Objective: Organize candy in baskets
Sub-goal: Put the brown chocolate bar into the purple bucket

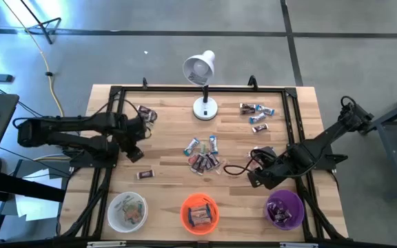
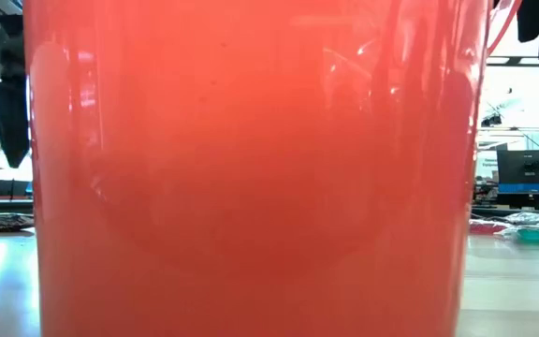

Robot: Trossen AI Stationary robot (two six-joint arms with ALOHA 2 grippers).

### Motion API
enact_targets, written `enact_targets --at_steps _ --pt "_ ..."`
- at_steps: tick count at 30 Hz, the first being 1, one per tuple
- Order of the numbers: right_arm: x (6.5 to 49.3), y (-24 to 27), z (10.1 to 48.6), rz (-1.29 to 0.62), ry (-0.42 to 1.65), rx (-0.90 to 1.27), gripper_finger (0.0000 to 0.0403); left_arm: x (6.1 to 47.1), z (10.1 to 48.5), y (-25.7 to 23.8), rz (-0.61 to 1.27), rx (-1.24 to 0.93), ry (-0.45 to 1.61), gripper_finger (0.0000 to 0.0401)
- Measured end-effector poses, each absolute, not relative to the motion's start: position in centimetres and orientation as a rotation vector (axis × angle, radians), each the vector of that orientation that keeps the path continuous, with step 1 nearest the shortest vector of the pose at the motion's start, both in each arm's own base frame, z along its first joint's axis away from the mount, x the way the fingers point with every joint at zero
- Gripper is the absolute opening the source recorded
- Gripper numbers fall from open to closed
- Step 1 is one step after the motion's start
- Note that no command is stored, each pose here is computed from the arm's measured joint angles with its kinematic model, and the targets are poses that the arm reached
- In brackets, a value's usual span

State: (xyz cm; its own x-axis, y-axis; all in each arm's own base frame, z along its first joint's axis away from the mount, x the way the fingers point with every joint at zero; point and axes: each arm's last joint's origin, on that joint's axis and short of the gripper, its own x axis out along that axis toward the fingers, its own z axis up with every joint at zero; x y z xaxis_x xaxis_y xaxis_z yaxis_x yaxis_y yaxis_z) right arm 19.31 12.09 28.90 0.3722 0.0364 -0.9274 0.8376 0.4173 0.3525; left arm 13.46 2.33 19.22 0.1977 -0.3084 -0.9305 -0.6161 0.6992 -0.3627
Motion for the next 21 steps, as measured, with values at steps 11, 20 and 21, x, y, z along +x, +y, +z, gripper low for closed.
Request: enact_targets --at_steps 11,20,21 --pt "18.4 10.9 30.0 -0.583 1.085 0.975 0.0138 16.3 19.1 -2.4 0.110 -0.792 1.310 0.0110" --pt "18.2 10.8 29.9 -0.557 1.124 0.913 0.0138 18.5 16.5 -5.8 0.014 -0.454 1.335 0.0110" --pt "18.2 10.8 29.9 -0.554 1.128 0.913 0.0138 18.5 16.0 -6.0 0.026 -0.446 1.364 0.0110"
